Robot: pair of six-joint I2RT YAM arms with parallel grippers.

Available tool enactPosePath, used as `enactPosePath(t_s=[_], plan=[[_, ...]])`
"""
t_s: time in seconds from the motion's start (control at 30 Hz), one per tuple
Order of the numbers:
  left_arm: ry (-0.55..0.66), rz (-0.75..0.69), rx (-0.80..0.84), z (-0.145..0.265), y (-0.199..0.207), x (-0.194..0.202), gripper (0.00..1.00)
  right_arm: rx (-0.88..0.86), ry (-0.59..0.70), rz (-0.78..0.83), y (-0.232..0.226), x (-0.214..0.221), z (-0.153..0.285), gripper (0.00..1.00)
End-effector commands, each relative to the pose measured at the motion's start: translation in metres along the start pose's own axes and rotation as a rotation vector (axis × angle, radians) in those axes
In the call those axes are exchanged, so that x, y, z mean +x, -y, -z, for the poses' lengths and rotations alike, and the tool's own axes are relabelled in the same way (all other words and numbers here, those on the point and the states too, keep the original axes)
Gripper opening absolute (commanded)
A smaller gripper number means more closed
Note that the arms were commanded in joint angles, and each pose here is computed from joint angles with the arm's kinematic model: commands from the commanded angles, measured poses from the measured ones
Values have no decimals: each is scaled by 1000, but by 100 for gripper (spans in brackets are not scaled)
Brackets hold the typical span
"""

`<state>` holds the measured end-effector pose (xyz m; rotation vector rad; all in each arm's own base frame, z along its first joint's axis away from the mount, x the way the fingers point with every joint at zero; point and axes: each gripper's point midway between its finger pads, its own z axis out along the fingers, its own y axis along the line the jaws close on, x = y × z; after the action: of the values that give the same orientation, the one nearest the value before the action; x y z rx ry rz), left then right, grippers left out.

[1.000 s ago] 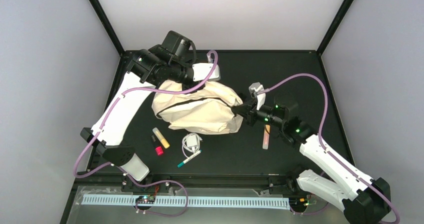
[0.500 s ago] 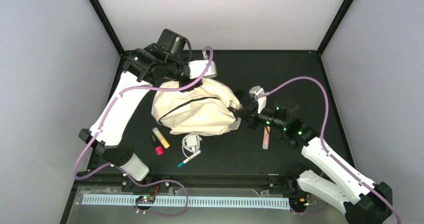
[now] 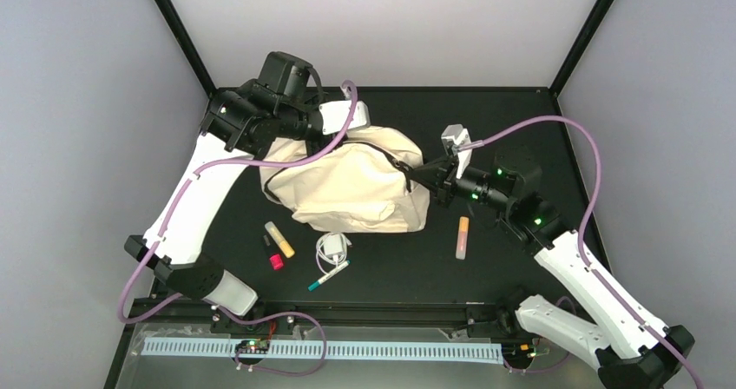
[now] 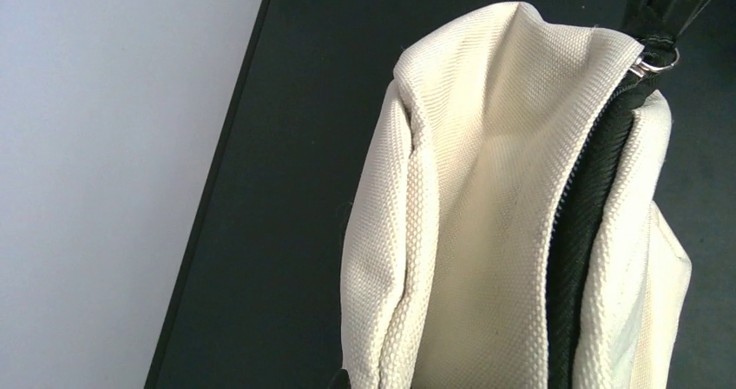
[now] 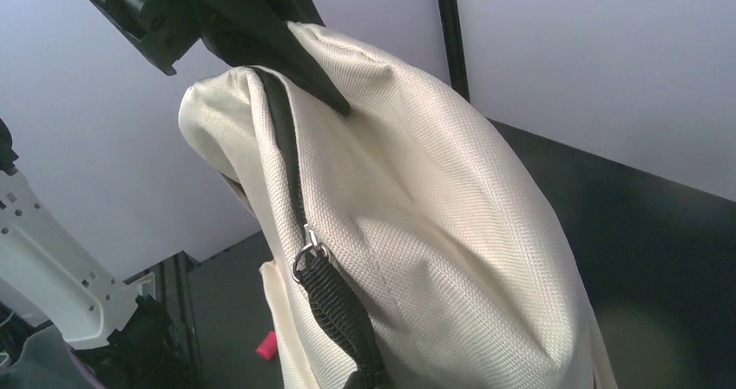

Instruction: Pack the student bag

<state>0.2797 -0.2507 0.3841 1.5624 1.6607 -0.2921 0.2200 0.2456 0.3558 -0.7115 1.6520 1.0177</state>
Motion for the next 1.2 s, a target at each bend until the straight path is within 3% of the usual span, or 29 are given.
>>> enactPosePath(t_s=[0.0,0.17,0.2,0.23,0.3,0.33,0.4,0.53,0.63,0.73,0.87,1.07,1.17], plan=[[-9,-6,-84,7,-12,2,2,-46,64,17,-11,-9,6,1],[-23,7,-109,4,-19,4,2,-40,3,-89,2,37,-1,1],[-14,9,-103,4,-18,1,6,-35,-4,-98,4,43,-2,1],[0,11,-90,5,-16,-2,24,-29,-8,-102,7,46,-3,1],[47,10,-62,12,-12,-15,72,-25,-10,-99,8,46,-5,1],[88,-1,-57,22,-10,-29,85,-26,-9,-94,8,45,-6,1],[161,-16,-63,41,-9,-52,98,-29,-5,-84,8,40,-9,1],[398,-22,29,89,16,-101,99,-17,-12,-71,13,38,-15,1],[454,-40,146,101,44,-113,98,-8,-9,-55,14,33,-16,1],[345,-137,249,76,82,-98,82,-2,-13,-43,14,30,-14,1],[122,-246,369,24,127,-60,71,9,-21,-27,14,28,-12,1],[-124,-285,106,-43,77,-22,65,12,-48,-33,13,34,-10,1],[-178,-287,41,-57,64,-14,64,21,-70,-34,14,40,-7,1]])
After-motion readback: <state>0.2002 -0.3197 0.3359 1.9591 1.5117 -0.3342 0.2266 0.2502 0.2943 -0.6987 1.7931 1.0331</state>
